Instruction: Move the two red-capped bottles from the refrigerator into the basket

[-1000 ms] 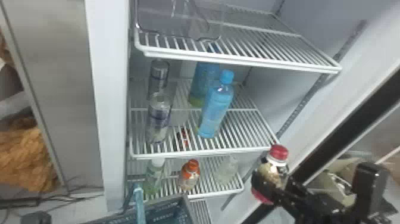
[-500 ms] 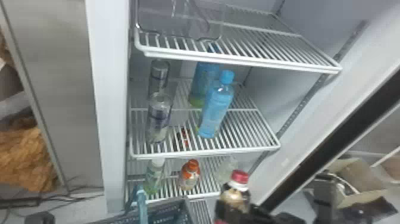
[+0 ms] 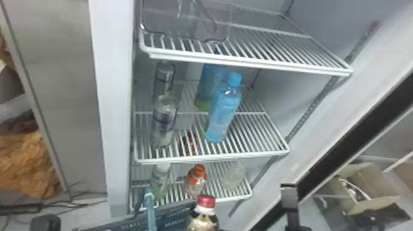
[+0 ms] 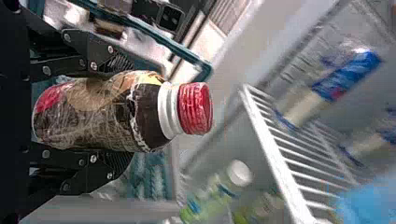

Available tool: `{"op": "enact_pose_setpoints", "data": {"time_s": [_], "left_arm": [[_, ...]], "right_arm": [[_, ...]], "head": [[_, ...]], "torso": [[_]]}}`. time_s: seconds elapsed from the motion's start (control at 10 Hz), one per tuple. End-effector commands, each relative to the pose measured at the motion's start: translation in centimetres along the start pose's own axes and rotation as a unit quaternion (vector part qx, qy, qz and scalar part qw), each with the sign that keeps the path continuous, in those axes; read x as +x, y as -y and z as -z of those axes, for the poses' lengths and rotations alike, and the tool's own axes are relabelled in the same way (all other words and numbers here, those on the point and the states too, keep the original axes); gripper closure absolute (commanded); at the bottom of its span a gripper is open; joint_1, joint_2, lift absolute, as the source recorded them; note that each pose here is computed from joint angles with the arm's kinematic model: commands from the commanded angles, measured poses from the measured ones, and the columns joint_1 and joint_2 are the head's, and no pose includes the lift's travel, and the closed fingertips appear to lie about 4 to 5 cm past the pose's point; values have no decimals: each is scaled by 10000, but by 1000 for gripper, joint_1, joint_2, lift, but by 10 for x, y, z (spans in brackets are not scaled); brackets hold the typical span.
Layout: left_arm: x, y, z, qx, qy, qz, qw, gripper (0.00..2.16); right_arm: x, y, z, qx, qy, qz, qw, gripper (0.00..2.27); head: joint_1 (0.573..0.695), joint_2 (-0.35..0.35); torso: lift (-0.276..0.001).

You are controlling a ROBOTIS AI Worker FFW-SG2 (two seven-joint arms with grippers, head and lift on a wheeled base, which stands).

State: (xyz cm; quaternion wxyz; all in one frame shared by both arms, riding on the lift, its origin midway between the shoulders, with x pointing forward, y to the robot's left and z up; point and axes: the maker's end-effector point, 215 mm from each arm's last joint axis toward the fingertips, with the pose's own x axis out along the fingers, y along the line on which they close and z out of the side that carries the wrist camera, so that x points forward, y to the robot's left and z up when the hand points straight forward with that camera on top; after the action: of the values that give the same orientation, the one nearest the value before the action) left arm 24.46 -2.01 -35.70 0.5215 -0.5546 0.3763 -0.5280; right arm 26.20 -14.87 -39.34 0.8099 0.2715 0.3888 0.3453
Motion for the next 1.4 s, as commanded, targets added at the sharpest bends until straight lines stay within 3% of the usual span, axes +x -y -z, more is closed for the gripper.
{"op": "enact_pose_setpoints", "data": {"time_s": [0.0,0.2,0.3,0.6,0.8,1.3], "left_arm": [[0,4,-6,27,103,86,9999,1202],[-1,8,-9,59,159,160,9997,1202],[-1,10,-12,87,213,189,9996,1202],[2,15,-10,36,227,300,9993,1202],[0,12,-7,-6,256,276,9993,1202],[0,12,-5,-38,257,294,9992,1202]], "right_arm": [[6,14,16,253,-331,4,9991,1082],[1,20,14,263,-300,92,9992,202],[-1,23,7,205,-148,89,9996,48],[3,11,-17,92,378,-293,9988,130],[-8,23,-52,-430,1067,-146,9933,130],[-20,50,-44,-763,1624,364,9831,130]], "head": [[695,-350],[695,-350],[695,-350],[695,-350],[695,-350],[695,-350]], "torso": [[0],[0],[0],[0],[0],[0]]}}
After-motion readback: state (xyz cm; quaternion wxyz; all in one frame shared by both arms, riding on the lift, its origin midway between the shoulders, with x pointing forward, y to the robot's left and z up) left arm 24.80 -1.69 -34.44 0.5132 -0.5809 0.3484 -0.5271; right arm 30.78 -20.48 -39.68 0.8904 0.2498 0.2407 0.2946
